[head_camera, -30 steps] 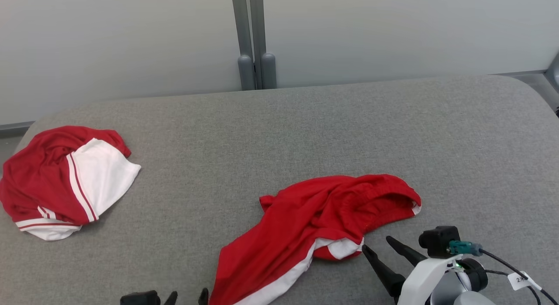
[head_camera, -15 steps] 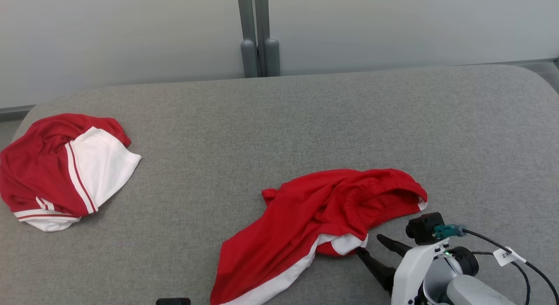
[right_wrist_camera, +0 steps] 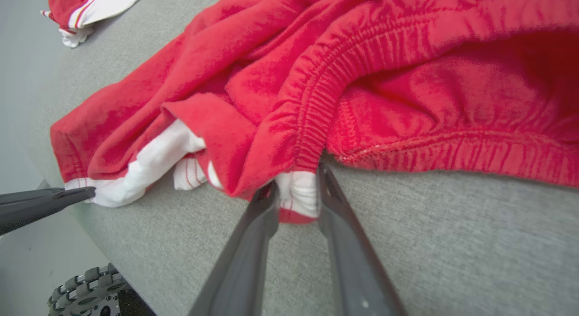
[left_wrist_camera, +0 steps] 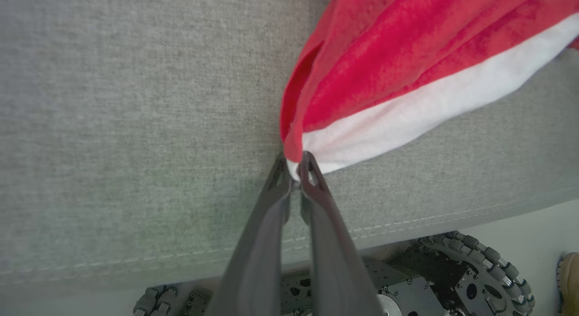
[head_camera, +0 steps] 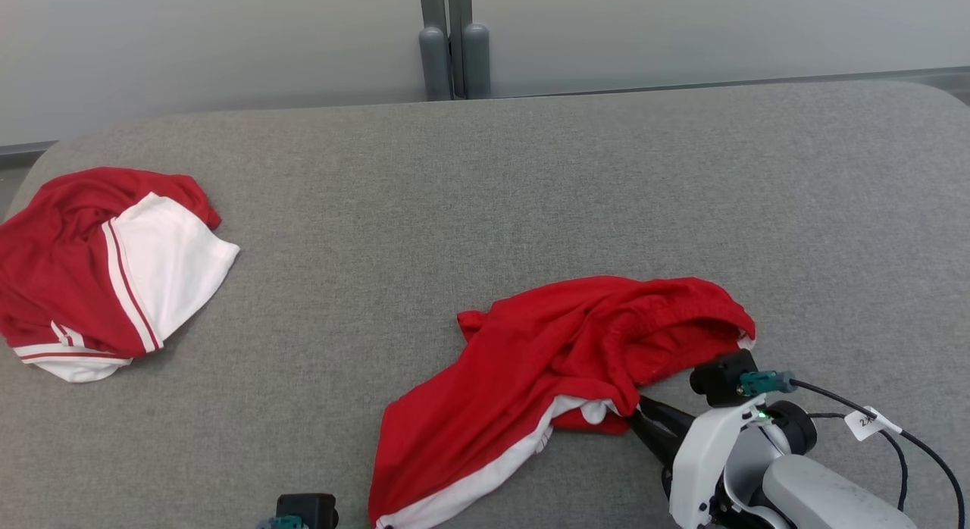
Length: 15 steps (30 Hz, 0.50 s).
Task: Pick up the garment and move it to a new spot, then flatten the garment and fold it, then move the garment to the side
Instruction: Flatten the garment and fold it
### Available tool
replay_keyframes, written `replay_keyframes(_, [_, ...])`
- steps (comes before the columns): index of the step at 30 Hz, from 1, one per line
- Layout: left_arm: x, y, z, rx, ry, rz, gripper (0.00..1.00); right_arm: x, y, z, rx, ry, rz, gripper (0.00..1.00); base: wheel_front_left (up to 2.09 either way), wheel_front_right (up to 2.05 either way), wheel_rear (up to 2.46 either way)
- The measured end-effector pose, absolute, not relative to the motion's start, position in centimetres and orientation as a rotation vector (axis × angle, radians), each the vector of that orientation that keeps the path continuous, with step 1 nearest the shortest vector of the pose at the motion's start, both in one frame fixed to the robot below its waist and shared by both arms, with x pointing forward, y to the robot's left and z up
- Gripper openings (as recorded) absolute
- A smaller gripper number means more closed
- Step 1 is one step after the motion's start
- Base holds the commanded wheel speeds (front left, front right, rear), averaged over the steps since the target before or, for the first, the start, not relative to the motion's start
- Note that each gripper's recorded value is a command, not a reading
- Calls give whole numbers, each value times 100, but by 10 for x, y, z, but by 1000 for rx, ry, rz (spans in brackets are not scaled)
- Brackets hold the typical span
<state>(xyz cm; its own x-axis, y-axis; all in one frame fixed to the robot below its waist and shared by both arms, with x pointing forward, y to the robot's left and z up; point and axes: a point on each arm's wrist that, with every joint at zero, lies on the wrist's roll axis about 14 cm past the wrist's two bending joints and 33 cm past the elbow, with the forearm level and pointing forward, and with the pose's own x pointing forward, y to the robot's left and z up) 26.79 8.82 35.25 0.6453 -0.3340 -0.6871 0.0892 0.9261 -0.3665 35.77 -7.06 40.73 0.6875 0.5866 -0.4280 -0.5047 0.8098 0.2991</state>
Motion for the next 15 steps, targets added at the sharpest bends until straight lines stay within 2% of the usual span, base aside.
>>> replay_keyframes(6, [276, 84, 365, -387, 785, -257, 0, 360, -79, 418, 195, 487, 605, 0, 0, 0, 0])
replay_keyframes(15, [296, 80, 442, -536, 549, -334, 0, 337, -116, 462, 296, 396, 574, 0, 0, 0, 0])
